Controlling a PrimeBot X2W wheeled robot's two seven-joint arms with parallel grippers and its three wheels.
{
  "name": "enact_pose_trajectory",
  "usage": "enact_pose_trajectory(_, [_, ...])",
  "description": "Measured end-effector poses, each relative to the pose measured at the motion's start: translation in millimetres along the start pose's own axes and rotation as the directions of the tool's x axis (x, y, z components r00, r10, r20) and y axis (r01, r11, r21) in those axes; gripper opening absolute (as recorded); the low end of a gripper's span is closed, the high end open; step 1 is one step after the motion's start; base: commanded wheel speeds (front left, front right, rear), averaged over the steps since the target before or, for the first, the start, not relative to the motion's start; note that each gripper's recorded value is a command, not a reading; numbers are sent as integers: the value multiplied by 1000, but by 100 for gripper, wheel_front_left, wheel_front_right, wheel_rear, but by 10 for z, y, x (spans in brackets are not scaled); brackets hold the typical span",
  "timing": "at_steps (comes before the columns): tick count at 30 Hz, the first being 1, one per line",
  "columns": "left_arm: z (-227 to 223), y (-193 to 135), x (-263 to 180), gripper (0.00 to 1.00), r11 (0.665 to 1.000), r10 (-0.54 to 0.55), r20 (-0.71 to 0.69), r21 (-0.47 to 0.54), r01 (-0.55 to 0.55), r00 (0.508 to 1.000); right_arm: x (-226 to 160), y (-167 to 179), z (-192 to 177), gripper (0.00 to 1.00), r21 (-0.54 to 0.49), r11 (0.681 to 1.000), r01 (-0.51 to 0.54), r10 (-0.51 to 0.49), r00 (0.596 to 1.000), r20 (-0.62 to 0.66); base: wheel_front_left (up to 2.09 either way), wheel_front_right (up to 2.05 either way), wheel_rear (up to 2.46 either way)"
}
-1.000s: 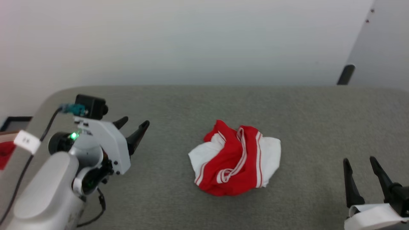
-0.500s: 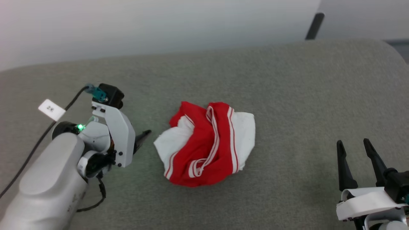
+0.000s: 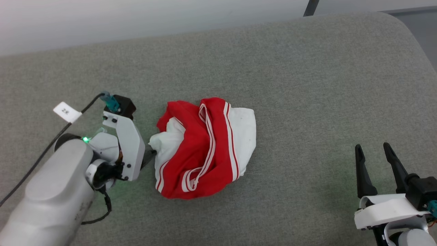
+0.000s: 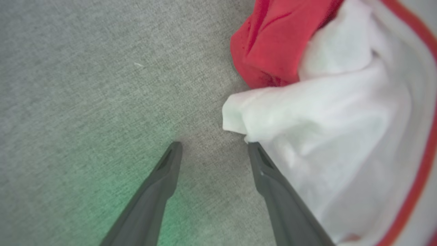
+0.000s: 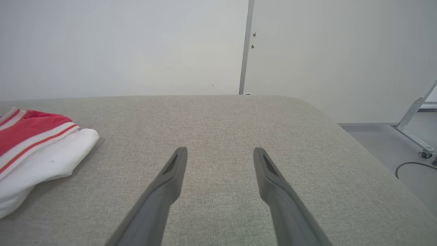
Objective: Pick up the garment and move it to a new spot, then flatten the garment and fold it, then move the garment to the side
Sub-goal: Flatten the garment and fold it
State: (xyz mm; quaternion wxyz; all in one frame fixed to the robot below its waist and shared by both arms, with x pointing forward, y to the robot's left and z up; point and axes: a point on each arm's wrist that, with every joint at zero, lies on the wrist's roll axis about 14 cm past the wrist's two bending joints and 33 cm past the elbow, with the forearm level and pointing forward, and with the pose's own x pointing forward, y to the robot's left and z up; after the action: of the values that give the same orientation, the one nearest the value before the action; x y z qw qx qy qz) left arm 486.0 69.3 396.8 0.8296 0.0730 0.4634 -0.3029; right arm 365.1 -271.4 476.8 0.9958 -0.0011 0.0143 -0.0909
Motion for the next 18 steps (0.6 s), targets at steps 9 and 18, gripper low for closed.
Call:
enact_pose_trajectory(9, [-33, -204, 75, 100, 997, -72, -16, -38, 72, 997, 37, 33, -7, 100, 2, 1000, -7, 7, 1000, 1, 0, 0, 0])
enact_pose_trajectory(18, [-18, -380, 102, 0, 991, -121, -23, -54, 120, 992, 31, 62, -12, 100, 3, 1000, -16, 16, 1000, -1, 0, 0, 0])
